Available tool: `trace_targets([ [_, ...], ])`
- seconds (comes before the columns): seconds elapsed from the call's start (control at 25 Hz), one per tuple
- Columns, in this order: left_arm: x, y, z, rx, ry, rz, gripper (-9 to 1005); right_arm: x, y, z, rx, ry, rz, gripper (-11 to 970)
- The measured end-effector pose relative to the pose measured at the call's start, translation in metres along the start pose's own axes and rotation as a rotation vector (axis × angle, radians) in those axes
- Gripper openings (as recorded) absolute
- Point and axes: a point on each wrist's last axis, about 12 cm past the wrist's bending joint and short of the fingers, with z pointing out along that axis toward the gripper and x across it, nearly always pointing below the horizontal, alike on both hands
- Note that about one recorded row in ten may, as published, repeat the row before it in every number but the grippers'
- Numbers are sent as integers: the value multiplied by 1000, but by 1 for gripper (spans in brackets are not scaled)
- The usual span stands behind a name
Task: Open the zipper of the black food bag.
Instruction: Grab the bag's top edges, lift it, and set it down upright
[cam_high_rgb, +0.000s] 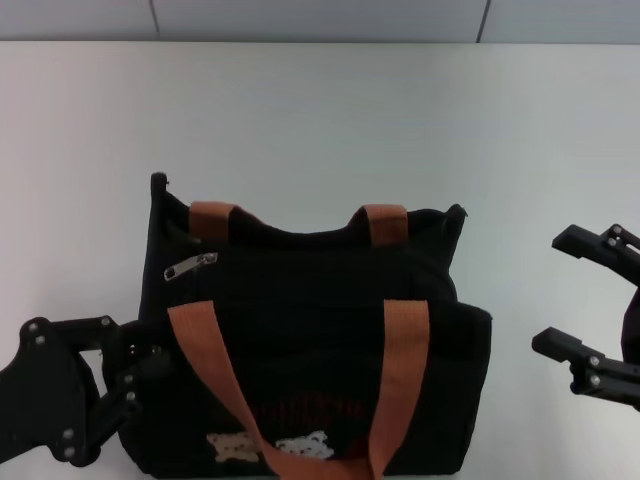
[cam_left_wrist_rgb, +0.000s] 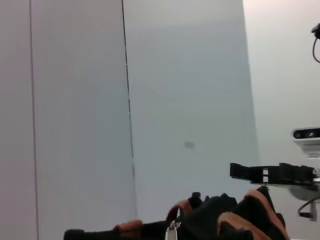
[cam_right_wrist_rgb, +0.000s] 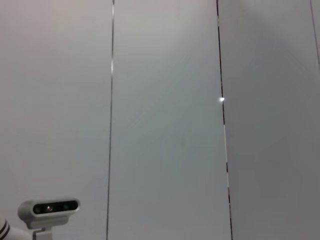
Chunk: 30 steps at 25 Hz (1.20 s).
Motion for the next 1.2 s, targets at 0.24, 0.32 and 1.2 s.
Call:
trace_targets([
  [0.24, -1, 9, 7, -73, -30, 150, 198, -1, -1, 0, -6, -1, 4, 852],
  [0.32, -2, 14, 9, -85, -40, 180, 196, -1, -1, 1, -13, 0, 6, 852],
  [1.2, -34, 77, 80, -14, -203, 561, 186, 13, -20, 53, 260, -217, -122, 831],
])
